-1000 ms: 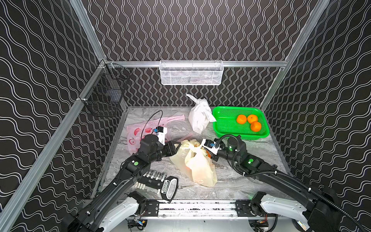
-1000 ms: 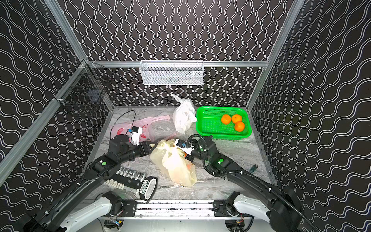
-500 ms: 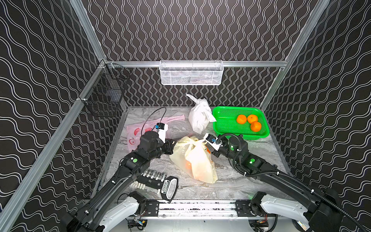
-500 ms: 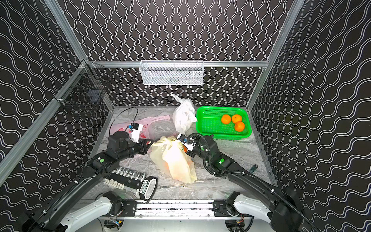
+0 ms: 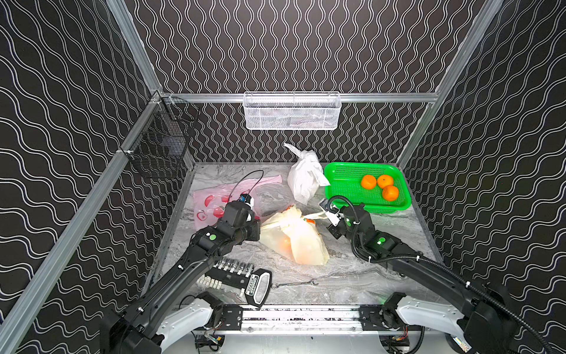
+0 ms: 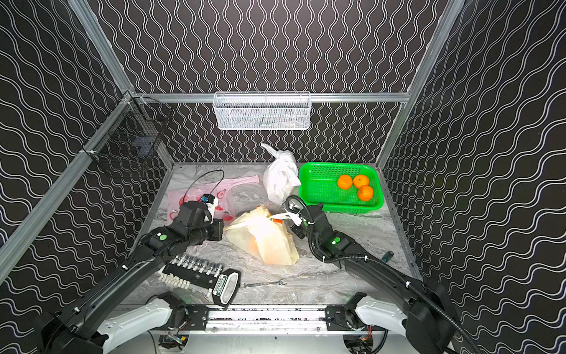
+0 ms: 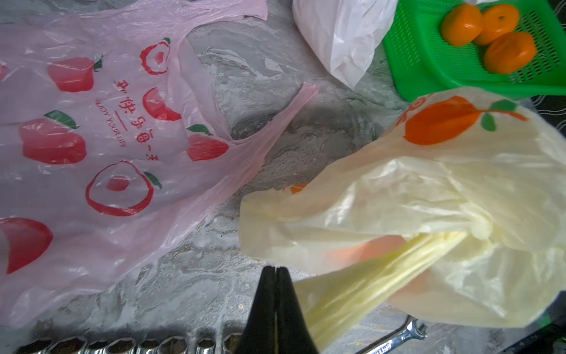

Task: Place the oranges into plastic bags & tie knots
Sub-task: Tie the plastic bag at the center of the board.

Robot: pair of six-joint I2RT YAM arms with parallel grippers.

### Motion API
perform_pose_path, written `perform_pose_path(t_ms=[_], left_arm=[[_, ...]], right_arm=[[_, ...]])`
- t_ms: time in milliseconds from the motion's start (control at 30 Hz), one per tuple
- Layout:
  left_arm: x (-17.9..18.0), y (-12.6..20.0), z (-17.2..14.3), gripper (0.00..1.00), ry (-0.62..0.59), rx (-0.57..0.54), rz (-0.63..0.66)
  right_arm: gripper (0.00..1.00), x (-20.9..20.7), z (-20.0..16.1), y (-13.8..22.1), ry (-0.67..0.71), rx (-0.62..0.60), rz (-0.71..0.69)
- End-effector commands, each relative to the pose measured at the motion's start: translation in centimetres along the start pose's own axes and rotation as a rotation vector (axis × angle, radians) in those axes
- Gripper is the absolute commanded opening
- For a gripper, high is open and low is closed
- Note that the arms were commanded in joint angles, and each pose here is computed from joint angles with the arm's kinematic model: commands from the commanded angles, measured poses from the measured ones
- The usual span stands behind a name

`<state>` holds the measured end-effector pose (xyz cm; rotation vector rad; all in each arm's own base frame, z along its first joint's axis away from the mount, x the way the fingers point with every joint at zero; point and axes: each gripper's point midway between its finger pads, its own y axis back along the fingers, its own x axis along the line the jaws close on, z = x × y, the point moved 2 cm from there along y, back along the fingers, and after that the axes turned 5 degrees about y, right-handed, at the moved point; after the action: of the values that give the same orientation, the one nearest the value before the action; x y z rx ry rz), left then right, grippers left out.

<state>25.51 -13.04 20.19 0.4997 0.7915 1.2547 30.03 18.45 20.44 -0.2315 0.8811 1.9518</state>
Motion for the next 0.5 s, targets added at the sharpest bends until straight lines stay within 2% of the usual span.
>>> perform_pose_path(t_ms=[0, 167, 467], left_arm=[[3.3, 0.1, -1.5, 0.0, -0.02, 0.049, 0.191], [3.9, -0.2, -1.7, 0.0, -0.012, 0.059, 0.214], [5.0, 0.1, -1.8, 0.0, -0.006, 0.065, 0.245]], right_arm=[[0.0, -2.2, -3.8, -0.2, -0.073, 0.17, -0.118], [0.0, -2.7, -6.5, -0.6, -0.106, 0.268, -0.111], [0.0, -3.7, -8.8, -0.7, -0.129, 0.371, -0.137]])
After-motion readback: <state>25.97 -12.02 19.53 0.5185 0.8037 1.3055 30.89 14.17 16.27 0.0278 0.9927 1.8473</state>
